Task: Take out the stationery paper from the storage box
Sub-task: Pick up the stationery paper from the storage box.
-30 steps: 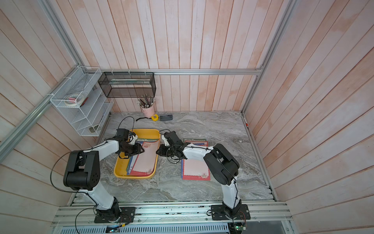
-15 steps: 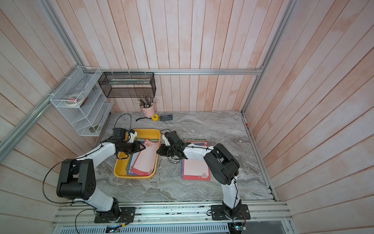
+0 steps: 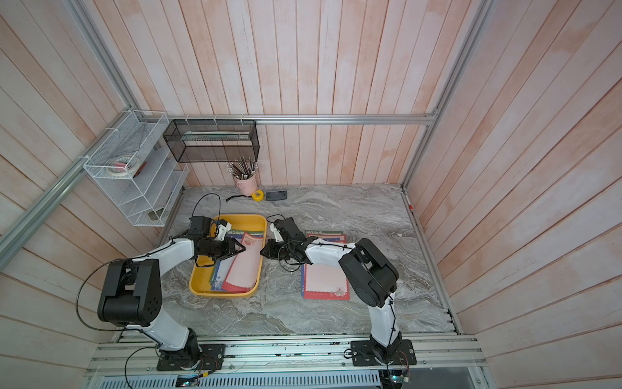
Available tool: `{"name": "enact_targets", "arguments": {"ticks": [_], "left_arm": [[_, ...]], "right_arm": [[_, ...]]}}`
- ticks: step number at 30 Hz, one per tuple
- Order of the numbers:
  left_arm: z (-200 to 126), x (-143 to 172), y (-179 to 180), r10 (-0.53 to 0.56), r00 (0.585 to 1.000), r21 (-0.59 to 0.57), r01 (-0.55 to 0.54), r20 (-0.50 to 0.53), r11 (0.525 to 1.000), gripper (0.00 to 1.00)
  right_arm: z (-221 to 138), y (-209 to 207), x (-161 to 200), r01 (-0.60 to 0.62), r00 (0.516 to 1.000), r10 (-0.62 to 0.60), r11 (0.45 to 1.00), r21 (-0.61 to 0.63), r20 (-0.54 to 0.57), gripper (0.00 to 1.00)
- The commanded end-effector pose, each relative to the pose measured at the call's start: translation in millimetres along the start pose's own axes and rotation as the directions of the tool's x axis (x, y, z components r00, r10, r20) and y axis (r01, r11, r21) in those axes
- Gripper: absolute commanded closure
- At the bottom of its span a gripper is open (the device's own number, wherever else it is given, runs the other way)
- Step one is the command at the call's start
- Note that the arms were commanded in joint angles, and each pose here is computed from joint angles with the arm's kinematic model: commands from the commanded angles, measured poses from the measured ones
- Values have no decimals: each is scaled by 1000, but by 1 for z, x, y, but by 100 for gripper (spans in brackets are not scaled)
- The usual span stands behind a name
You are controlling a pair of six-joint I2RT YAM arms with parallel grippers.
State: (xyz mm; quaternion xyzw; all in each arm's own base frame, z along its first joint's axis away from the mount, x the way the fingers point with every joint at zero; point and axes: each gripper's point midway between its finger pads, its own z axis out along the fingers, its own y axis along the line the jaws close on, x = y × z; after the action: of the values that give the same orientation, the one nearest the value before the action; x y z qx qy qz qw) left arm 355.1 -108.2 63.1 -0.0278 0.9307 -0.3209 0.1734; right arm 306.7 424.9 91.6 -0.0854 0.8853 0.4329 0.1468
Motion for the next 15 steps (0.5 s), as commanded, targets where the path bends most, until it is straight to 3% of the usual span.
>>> {"name": "enact_targets", "arguments": {"ticks": [1,15], "left_arm": [[2,-4,1,6,1000,3,-6,1,1000,54],[14,6,6,35,998,-40,-37,-44,998,46]], "right_arm": [[3,-6,4,-12,1000,12,1000,-5,-11,81],[0,-2,1,-5,1000,5,1000,-10,-10,81]]}}
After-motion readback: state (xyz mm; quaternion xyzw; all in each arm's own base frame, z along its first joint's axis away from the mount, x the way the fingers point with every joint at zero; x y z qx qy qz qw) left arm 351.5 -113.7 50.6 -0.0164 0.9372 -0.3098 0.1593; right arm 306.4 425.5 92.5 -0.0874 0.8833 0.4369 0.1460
